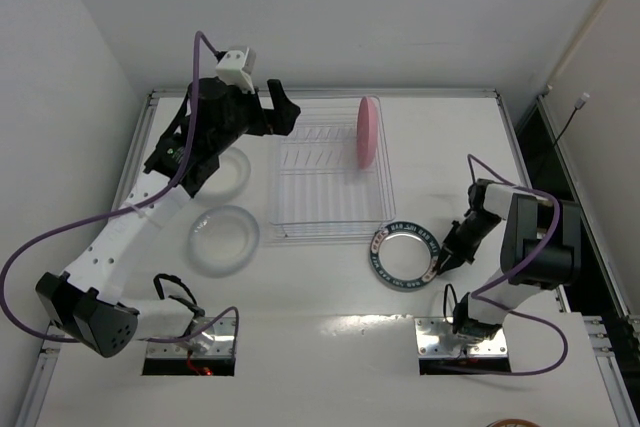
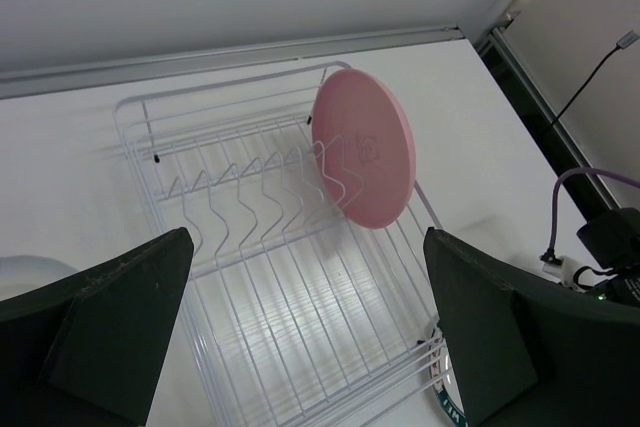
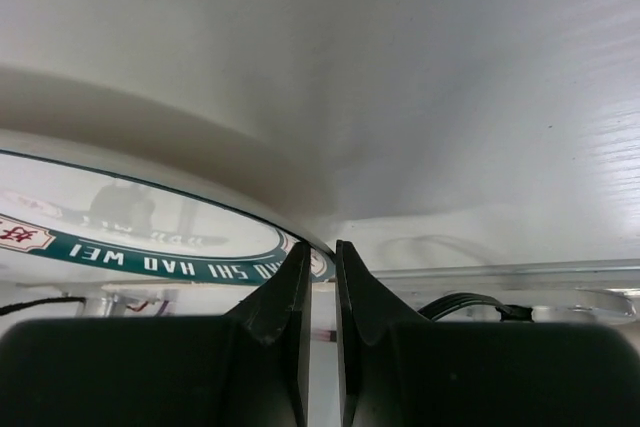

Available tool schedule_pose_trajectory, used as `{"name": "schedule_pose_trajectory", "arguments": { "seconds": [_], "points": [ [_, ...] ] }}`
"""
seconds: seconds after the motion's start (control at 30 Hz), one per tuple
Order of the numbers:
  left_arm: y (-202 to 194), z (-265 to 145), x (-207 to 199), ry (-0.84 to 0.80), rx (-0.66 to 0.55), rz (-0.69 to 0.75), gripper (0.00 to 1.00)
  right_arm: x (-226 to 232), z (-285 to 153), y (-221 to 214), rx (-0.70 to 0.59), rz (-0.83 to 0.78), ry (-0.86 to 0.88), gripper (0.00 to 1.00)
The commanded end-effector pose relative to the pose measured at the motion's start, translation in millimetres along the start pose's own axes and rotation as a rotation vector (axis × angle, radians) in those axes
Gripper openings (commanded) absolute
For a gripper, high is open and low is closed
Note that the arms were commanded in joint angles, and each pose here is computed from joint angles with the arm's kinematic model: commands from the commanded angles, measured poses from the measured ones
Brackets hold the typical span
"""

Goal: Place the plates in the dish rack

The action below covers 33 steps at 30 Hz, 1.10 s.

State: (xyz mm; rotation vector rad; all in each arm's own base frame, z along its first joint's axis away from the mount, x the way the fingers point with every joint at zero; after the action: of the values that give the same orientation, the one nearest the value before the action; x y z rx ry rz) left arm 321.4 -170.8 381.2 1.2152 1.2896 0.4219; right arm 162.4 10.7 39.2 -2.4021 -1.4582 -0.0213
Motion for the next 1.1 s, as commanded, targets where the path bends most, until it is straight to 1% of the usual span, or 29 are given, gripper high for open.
{"name": "schedule_pose_trajectory", "arguments": {
  "seconds": [0.0,0.17,0.3,0.4,0.6,0.67,0.77,0.9,1.07],
  "points": [
    [14.3,-8.2,-4.3,-0.028,-0.061,-0.007,1.0,-0.6,-7.8,40.2,-0.204,0.007,-0.051,0.0],
    [13.2,-7.0,-6.9,-0.051,-0.061,-0.015,1.0,-3.9,-24.5,47.3,-0.261,0.014,-0.092,0.0],
    [13.1,-7.0,-6.8,-0.051,-0.06,-0.015,1.0,-7.2,-47.0,56.9,-0.338,0.016,-0.159,0.0],
    [13.1,-7.0,-6.8,-0.051,-0.06,-0.015,1.0,-9.2,-54.0,61.7,-0.358,0.027,-0.174,0.0],
    [13.2,-8.4,-6.9,-0.046,-0.052,-0.015,1.0,-9.6,-46.4,67.9,-0.355,0.045,-0.154,0.0],
    [11.6,-8.7,-6.0,-0.042,-0.045,-0.015,1.0,-7.9,-41.2,71.8,-0.34,0.051,-0.119,0.0],
    [11.6,-8.7,-6.0,-0.042,-0.045,-0.015,1.0,-8.7,-37.2,78.4,-0.313,0.063,-0.115,0.0],
    [10.0,-8.9,-5.1,-0.037,-0.037,-0.016,1.0,-7.2,-44.5,93.2,-0.335,0.07,-0.109,0.0],
    [16.5,-9.7,-5.1,-0.038,-0.057,-0.016,1.0,-3.1,-60.5,97.5,-0.364,0.057,-0.104,0.0]
  ]
}}
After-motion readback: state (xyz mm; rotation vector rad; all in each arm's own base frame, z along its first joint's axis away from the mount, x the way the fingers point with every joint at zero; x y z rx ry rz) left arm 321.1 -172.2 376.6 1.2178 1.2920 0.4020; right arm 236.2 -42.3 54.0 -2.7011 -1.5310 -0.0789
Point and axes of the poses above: each gripper's point midway between its finger pads, its own z axis out along the fingers, its own x axis along the line the jaws close on, y = z × x, the point moved 5 cm from there along -z, back along the fingers, and after that the axes turned 12 degrees about -z, right-handed, at the moved point
